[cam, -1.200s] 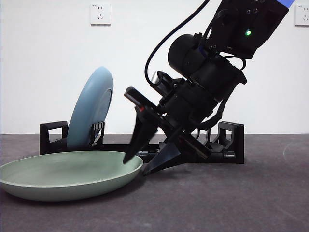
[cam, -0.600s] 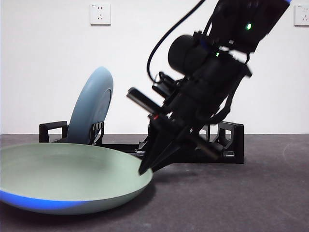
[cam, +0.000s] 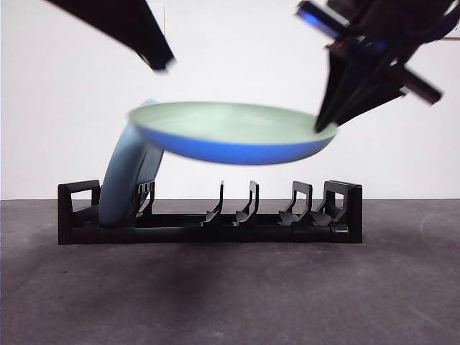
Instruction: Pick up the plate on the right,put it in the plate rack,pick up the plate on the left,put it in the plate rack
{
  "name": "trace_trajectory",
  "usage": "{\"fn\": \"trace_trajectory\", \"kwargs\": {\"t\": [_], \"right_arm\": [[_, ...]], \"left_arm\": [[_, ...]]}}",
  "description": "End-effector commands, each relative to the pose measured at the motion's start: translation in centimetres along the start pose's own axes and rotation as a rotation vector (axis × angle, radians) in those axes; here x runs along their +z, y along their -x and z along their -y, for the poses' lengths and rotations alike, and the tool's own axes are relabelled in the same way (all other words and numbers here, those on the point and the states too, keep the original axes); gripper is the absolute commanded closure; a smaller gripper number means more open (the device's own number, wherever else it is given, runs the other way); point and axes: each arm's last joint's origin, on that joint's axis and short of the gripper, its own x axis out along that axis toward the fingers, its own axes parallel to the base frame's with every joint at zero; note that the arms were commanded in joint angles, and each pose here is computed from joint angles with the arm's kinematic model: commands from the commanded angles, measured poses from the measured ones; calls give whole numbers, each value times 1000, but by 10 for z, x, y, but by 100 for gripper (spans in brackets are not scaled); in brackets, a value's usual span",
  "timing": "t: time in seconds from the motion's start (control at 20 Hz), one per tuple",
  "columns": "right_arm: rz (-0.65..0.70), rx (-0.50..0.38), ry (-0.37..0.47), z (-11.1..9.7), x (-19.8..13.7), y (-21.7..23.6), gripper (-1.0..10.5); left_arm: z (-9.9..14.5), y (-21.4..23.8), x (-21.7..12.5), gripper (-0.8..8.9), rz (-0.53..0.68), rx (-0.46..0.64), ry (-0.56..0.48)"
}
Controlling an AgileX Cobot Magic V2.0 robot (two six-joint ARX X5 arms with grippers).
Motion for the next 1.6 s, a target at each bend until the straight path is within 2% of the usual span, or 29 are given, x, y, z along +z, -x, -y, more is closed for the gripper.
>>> {"fn": "trace_trajectory", "kwargs": {"t": [0.05, 0.25, 0.5, 0.65, 0.75, 1.1, 1.2, 1.35, 1.4, 1.55, 1.6], "right_arm": [[10, -13, -6, 7, 0, 9, 956], [1, -33, -28, 15, -2, 20, 956], [-4, -36, -21, 15, -4, 26, 955], [-18, -40, -19, 15, -6, 26, 955], [-22, -40, -17, 15, -6, 26, 955], [-15, -33, -8, 13, -7, 31, 955], [-13, 8, -3, 11, -8, 34, 954], [9, 19, 8, 9, -9, 41, 945], [21, 20, 12, 8, -9, 45, 931], [76, 18, 24, 6, -10, 59, 710], [108, 15, 25, 6, -10, 66, 696]], "left_arm": [[19, -12, 8, 569, -22, -7, -119], [40, -37, 13, 570, -77, -12, -244], [49, -64, 12, 579, -114, -27, -307], [49, -67, 15, 766, -86, -16, -300], [48, -68, 16, 820, -74, -10, -321], [46, -69, 14, 820, -69, -47, -330], [46, -69, 15, 820, -65, -49, -329], [45, -70, 16, 820, -52, -42, -319], [45, -70, 17, 820, -43, -38, -309], [44, -70, 21, 820, -7, -27, -246], [43, -70, 23, 820, 13, -20, -209]]}}
